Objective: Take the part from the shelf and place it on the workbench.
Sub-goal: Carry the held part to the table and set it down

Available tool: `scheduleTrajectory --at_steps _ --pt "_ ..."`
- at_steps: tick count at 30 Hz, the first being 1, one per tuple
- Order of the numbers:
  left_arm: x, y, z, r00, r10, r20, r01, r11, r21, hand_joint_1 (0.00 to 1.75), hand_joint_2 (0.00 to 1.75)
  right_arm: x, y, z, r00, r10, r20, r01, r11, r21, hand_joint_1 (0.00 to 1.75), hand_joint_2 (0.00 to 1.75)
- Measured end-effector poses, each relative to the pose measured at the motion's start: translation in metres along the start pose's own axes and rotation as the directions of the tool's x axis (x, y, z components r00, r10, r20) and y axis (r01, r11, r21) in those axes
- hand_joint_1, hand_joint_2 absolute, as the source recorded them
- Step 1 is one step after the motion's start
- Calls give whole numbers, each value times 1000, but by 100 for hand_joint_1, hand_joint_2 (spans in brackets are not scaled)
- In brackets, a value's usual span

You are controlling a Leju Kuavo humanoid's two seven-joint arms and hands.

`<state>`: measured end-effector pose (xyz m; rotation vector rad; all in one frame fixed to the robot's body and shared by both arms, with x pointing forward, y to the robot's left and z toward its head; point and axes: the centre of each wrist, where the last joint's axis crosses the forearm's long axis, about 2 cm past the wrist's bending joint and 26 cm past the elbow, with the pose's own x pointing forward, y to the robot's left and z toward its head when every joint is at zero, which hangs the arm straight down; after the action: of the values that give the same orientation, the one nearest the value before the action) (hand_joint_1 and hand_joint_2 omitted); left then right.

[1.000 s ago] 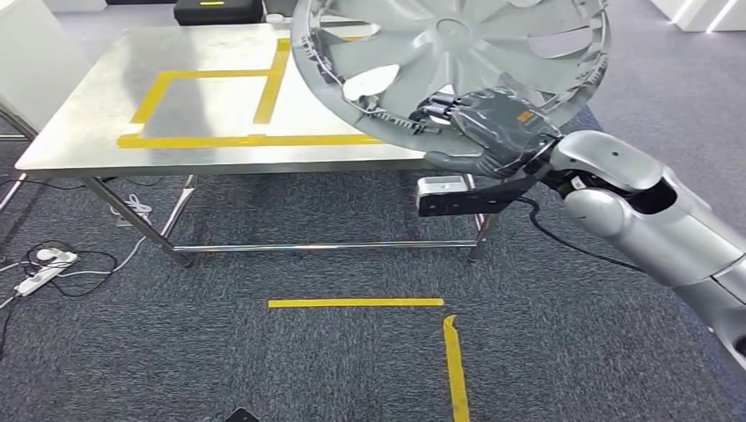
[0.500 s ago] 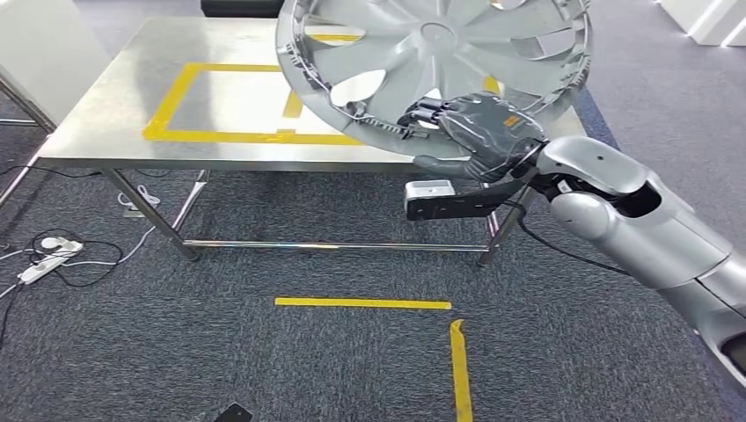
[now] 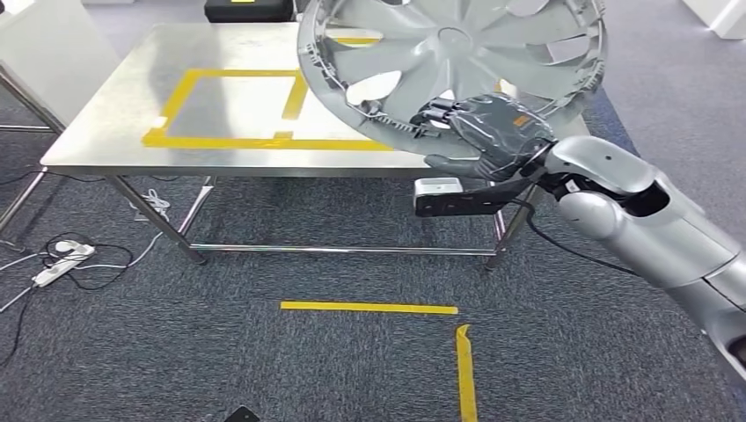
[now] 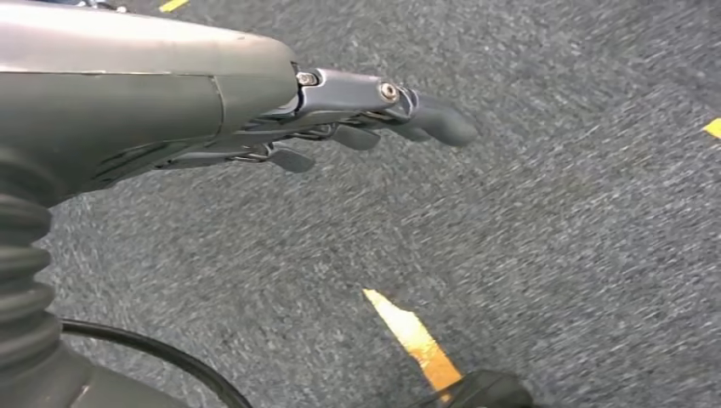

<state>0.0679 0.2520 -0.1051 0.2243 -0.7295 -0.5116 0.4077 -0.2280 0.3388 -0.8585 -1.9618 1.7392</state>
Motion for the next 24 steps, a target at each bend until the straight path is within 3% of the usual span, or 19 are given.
scheduleTrajectory --at_steps 15,24 --pt "-2 -1 1 1000 11 -1 -11 1000 -29 0 175 2 2 -5 1000 3 -10 -3 999 37 175 175" --pt "-9 -2 5 1000 5 -7 -5 999 -38 0 175 0 20 0 999 -13 -31 16 996 89 175 175"
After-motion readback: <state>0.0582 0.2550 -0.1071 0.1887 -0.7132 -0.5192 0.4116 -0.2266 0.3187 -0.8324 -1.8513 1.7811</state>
